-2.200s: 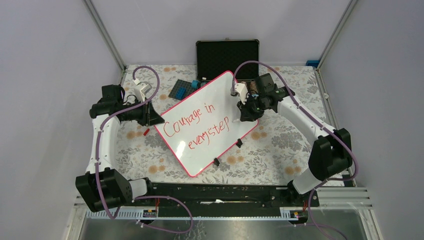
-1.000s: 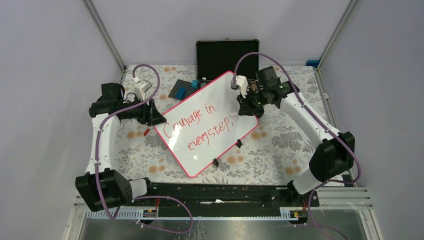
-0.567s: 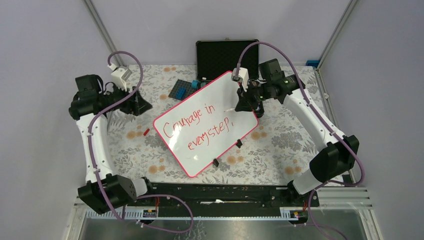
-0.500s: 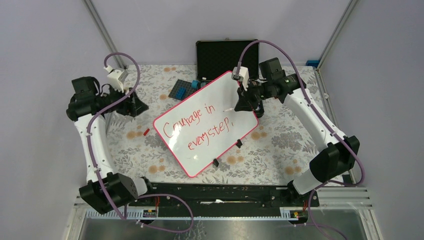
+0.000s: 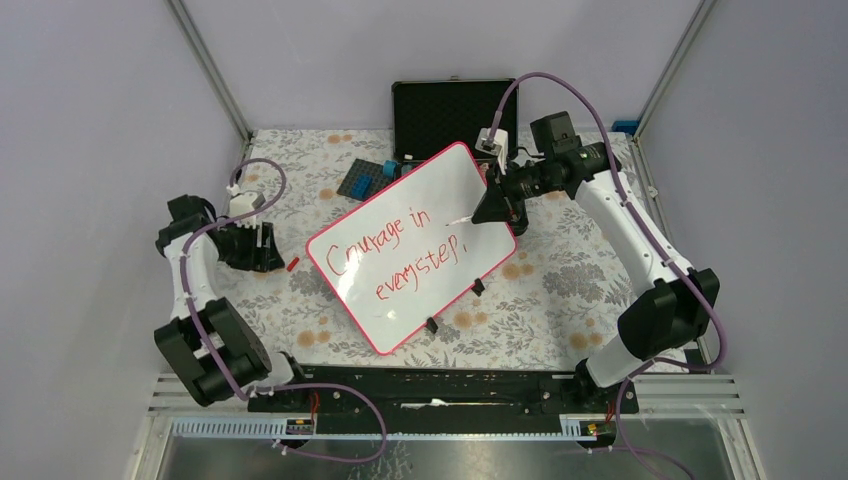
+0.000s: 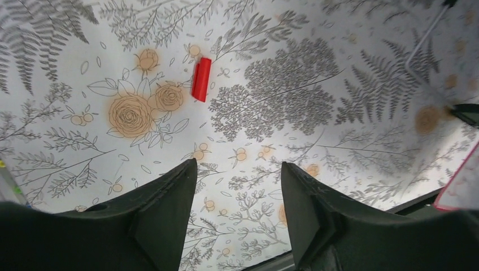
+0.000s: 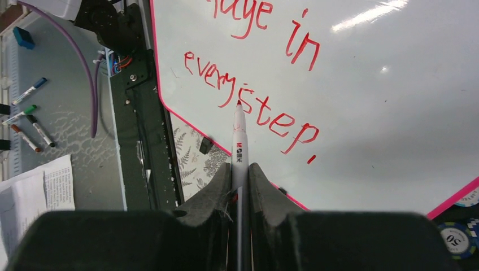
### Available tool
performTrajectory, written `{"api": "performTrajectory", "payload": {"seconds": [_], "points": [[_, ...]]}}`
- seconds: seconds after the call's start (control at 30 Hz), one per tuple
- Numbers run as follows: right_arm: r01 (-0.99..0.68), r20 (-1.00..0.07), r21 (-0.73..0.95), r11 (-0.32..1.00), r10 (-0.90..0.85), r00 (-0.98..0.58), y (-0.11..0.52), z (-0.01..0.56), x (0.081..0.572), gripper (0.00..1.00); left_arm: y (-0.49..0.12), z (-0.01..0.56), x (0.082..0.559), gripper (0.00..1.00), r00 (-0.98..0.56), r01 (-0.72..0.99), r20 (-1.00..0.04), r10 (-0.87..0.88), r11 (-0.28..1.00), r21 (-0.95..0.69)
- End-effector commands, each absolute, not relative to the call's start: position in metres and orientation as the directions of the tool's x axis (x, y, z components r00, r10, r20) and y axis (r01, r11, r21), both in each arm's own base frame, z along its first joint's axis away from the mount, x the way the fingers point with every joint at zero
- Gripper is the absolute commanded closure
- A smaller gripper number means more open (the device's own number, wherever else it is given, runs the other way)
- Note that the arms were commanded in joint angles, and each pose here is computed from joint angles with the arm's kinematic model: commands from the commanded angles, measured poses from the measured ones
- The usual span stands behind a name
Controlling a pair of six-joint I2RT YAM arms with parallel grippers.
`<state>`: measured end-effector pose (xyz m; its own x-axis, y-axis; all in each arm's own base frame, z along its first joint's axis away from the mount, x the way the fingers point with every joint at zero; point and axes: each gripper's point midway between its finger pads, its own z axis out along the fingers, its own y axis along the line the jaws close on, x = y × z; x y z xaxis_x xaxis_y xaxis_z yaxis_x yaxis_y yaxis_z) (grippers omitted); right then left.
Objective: Write a sentence on the whiteboard
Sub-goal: Pick up the pen cap from the corner of the board.
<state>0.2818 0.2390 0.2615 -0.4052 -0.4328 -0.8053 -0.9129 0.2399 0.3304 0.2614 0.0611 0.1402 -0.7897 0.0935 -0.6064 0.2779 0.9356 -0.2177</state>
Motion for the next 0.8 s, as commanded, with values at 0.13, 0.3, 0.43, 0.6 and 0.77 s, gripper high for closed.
{"api": "performTrajectory", "payload": {"seconds": [0.13, 0.3, 0.43, 0.6, 0.77], "points": [[-0.91, -0.814, 0.373, 0.179, -0.408, -0.414, 0.242, 0.278, 0.269, 1.0, 0.082, 0.094, 0.293, 0.42, -0.8, 0.286, -0.577, 0.161, 0.949, -0.131], [-0.908, -0.81, 0.375, 0.186, -0.411, -0.419, 0.24, 0.276, 0.269, 1.0, 0.074, 0.065, 0.302, 0.47, -0.825, 0.282, -0.532, 0.191, 0.955, -0.093], [-0.907, -0.805, 0.378, 0.187, -0.417, -0.422, 0.24, 0.274, 0.268, 1.0, 0.073, 0.045, 0.313, 0.51, -0.842, 0.255, -0.508, 0.183, 0.964, -0.075], [-0.907, -0.799, 0.376, 0.193, -0.429, -0.422, 0.238, 0.27, 0.267, 1.0, 0.069, 0.027, 0.321, 0.54, -0.845, 0.279, -0.48, 0.234, 0.96, -0.023], [-0.907, -0.797, 0.371, 0.199, -0.434, -0.421, 0.236, 0.267, 0.267, 1.0, 0.07, 0.015, 0.326, 0.61, -0.856, 0.277, -0.457, 0.244, 0.961, -0.007]]}}
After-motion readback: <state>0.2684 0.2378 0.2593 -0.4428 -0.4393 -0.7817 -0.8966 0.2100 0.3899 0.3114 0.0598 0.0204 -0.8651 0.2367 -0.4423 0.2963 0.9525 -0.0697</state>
